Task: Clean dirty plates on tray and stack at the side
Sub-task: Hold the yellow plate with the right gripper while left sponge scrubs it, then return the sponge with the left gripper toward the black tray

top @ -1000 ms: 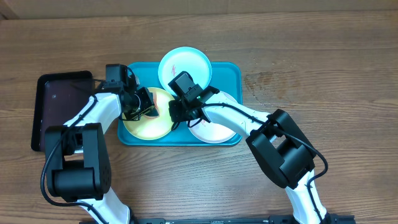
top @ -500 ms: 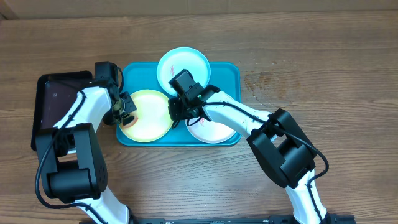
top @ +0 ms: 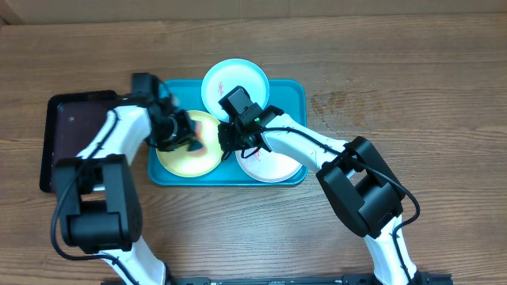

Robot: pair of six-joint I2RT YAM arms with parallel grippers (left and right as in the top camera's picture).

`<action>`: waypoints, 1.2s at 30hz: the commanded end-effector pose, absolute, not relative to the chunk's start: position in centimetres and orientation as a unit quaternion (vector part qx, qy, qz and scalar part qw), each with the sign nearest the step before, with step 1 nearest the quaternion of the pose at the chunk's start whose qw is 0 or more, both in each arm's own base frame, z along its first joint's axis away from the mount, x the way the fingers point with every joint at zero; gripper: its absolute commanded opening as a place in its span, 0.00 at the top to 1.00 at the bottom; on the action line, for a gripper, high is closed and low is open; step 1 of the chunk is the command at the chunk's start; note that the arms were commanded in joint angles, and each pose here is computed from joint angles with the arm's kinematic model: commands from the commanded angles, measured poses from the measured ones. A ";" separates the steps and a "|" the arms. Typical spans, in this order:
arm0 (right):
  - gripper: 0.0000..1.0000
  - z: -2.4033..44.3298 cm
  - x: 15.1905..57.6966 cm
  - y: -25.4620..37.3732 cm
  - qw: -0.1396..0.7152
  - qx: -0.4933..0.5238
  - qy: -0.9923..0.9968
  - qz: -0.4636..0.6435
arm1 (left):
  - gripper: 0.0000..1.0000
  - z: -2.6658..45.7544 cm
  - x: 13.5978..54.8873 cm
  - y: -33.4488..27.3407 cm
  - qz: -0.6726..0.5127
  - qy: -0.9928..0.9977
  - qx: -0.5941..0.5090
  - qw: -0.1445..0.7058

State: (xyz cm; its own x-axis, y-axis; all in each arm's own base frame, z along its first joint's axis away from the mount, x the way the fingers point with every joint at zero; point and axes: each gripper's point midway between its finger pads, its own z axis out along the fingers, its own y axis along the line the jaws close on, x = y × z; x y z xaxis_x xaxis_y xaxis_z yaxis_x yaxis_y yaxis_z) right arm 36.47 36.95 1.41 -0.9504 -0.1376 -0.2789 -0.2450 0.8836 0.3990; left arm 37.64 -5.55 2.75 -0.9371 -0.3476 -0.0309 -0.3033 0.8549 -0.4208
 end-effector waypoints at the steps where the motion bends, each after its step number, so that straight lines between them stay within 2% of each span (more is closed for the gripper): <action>1: 0.88 0.4 36.9 36.1 0.124 -0.094 0.967 0.200 | 0.96 2.7 36.7 -8.5 -0.217 0.969 -0.108 0.038; 11: 0.88 0.4 36.9 36.1 0.124 -0.094 0.967 0.200 | 0.96 0.4 36.5 -3.1 -0.027 0.992 -0.106 0.066; 19: 0.88 0.3 36.9 36.1 0.124 -0.094 0.967 0.200 | 0.96 -1.3 36.0 -1.7 0.011 0.990 -0.115 0.081; 22: 0.91 0.3 36.9 36.0 0.123 -0.094 0.968 0.199 | 0.96 -0.9 35.9 1.6 0.103 0.983 -0.123 0.092; 25: 0.96 0.5 36.8 36.0 0.128 -0.119 0.965 0.196 | 0.96 1.5 35.2 6.5 0.245 0.952 -0.153 0.101; 27: 0.96 0.9 36.8 36.3 0.134 -0.135 0.962 0.196 | 0.96 4.1 34.8 8.9 0.323 0.921 -0.185 0.112; 32: 0.96 2.0 37.7 36.4 0.155 -0.132 0.960 0.190 | 0.96 7.0 36.9 7.9 0.283 0.922 -0.226 0.138; 34: 0.96 2.9 38.2 36.5 0.166 -0.131 0.959 0.189 | 0.96 8.2 38.4 6.3 0.226 0.933 -0.234 0.153; 36: 0.96 4.7 39.0 36.8 0.186 -0.139 0.954 0.191 | 0.96 10.6 40.6 3.7 0.122 0.945 -0.244 0.183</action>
State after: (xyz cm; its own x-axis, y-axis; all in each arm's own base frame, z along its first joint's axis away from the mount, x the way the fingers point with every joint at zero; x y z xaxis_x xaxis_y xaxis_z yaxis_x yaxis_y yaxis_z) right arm 36.86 36.68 1.72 -0.9292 -0.1894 -0.3172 -0.2989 0.8901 0.3441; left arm 37.60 5.75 6.62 -0.8819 -0.3384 -0.3283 -0.4483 0.8176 0.3614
